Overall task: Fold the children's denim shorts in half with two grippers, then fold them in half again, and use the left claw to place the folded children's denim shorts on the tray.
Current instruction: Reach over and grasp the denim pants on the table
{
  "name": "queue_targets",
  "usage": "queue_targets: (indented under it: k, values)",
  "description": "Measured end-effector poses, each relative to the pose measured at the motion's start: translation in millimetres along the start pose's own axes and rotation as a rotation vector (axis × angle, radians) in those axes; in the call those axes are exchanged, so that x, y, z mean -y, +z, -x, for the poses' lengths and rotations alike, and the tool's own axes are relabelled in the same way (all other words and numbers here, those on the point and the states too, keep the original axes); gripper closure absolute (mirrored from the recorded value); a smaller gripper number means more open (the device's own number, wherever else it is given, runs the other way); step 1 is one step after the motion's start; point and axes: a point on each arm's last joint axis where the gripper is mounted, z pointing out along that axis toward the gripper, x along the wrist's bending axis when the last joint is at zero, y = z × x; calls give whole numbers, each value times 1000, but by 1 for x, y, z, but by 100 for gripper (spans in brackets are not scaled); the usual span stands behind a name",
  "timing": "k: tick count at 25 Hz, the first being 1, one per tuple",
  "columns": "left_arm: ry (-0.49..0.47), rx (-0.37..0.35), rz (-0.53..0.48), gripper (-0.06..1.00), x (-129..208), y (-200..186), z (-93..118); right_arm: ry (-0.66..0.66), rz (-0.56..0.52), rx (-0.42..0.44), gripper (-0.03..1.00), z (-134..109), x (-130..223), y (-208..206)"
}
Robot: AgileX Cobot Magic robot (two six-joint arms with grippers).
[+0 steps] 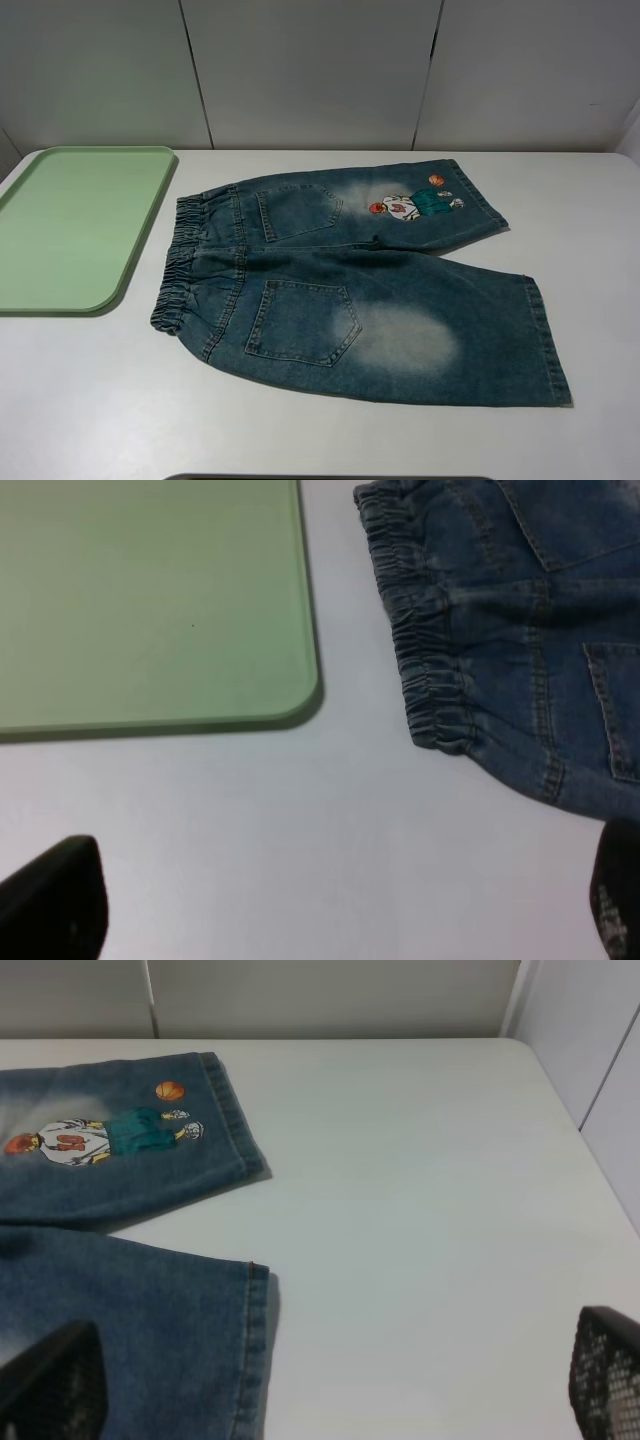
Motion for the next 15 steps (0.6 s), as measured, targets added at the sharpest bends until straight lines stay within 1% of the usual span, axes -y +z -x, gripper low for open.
queue_targets:
  k: [15]
  values:
    - [0, 0, 0, -1, 0, 0, 0, 0, 0, 0, 27, 0, 0, 0]
